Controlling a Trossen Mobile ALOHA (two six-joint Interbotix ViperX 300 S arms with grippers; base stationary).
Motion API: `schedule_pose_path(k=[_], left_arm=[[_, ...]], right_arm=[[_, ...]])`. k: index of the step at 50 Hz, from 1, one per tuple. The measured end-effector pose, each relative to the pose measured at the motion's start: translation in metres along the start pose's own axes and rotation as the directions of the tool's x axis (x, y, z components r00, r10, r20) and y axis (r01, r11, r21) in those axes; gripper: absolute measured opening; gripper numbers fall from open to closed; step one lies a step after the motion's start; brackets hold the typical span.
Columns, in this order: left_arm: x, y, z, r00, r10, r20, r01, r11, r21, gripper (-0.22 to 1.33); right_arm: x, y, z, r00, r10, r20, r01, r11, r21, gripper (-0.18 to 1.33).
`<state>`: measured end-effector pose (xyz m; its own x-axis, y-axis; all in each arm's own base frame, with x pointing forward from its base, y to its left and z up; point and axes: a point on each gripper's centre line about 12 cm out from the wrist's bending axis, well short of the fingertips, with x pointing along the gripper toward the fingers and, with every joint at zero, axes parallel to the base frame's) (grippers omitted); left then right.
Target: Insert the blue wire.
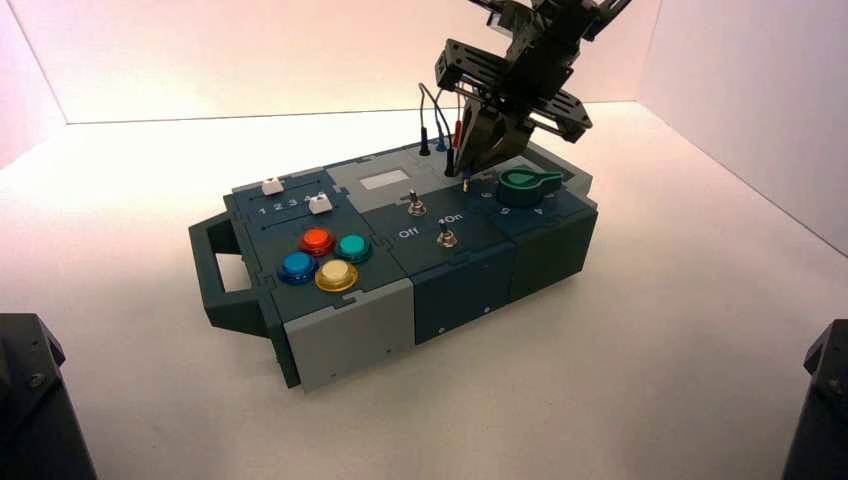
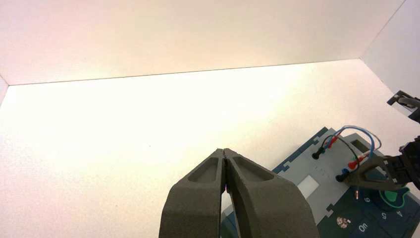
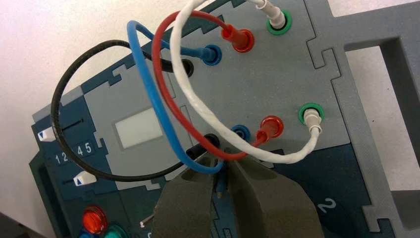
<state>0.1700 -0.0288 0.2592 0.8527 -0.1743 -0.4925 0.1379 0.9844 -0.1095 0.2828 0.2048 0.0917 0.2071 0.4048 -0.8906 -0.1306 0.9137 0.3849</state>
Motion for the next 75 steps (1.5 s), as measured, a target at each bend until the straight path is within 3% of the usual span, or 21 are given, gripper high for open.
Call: schedule_pose_path(k=[25, 41, 75], left_arm=[[0.000, 0.000, 0.000, 1.000, -0.001, 0.000, 0.001, 1.000, -0.001, -0.16], [0.000, 0.000, 0.000, 1.000, -0.001, 0.000, 0.001, 1.000, -0.001, -0.16], [0.001, 0.000, -0.001, 1.000, -0.001, -0.002, 0.001, 1.000, -0.002, -0.16]], right_arm=[[-0.018, -0.001, 0.006, 0.988, -0.015, 0.151, 0.028, 0.9960, -0.085, 0.01], [-0.015, 0.015, -0.003, 0.971, 0.000, 0.237, 0.050, 0.9774, -0.205, 0.01], [-0.015, 0.013, -0.001, 0.961, -0.006, 0.275, 0.080, 0.9620, -0.261, 0.01]])
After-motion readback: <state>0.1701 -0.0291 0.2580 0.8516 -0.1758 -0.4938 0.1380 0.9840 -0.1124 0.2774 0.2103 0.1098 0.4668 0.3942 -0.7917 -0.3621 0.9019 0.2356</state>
